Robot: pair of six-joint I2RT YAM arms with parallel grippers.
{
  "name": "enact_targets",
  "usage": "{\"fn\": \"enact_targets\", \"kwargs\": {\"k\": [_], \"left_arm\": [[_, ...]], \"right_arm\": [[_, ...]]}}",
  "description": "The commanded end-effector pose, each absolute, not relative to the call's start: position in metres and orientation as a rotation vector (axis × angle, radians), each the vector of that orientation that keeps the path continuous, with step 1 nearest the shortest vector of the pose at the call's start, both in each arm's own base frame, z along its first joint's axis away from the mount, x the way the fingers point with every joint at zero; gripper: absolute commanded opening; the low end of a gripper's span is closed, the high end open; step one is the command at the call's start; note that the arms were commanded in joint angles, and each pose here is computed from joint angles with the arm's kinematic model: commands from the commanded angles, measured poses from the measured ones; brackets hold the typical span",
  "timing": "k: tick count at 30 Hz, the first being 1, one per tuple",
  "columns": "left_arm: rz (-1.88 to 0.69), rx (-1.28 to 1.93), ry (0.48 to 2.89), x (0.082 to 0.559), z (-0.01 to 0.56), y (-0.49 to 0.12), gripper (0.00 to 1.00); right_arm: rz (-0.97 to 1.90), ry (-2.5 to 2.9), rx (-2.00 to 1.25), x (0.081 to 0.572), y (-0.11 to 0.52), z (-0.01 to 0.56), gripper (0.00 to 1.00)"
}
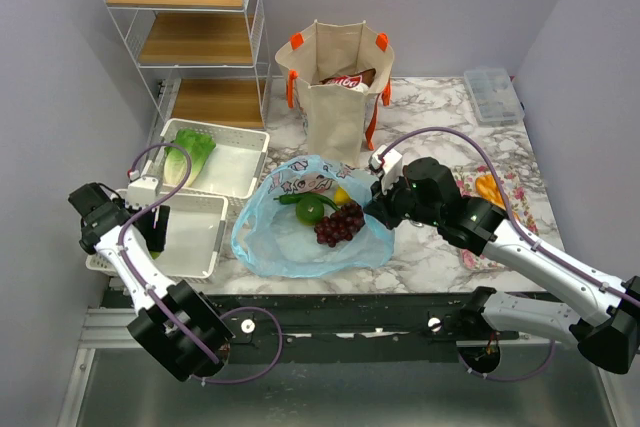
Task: Untie the knot of the grocery bags and take out the mixed food
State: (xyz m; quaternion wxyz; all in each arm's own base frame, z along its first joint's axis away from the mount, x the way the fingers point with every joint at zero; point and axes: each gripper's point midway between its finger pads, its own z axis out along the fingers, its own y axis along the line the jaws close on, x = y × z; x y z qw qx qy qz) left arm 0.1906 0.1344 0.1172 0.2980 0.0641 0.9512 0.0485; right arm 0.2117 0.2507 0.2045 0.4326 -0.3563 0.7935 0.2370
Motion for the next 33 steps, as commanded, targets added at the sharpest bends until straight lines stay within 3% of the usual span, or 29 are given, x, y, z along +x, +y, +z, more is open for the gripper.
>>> {"fn": "enact_targets", "kwargs": {"k": [1,5,18,27,33], "left_arm": [[0.409,0.289,2.498,0.204,0.110,0.184,0.36],[0.442,0.257,2.497,0.217,0.104,0.201,0.38],[0.437,0.379,2.476,0.244,0.100,0.214,0.74],[0.362,0.511,2.523,0.240,0.072,0.195,0.71],[0.369,0.533,2.527,0.249,0.063,0.192,0.80]], "right_arm": [[0.584,1.959,-0.893,0.212,0.249,0.206,0.01],[0.586,1.964,-0.898,0.213,0.250,0.205,0.01],[0.565,1.972,-0.939,0.217,0.254,0.199,0.01],[0.561,1.980,-0.942,0.220,0.256,0.197,0.01],[0.561,1.989,-0.947,0.220,0.258,0.197,0.01]]}}
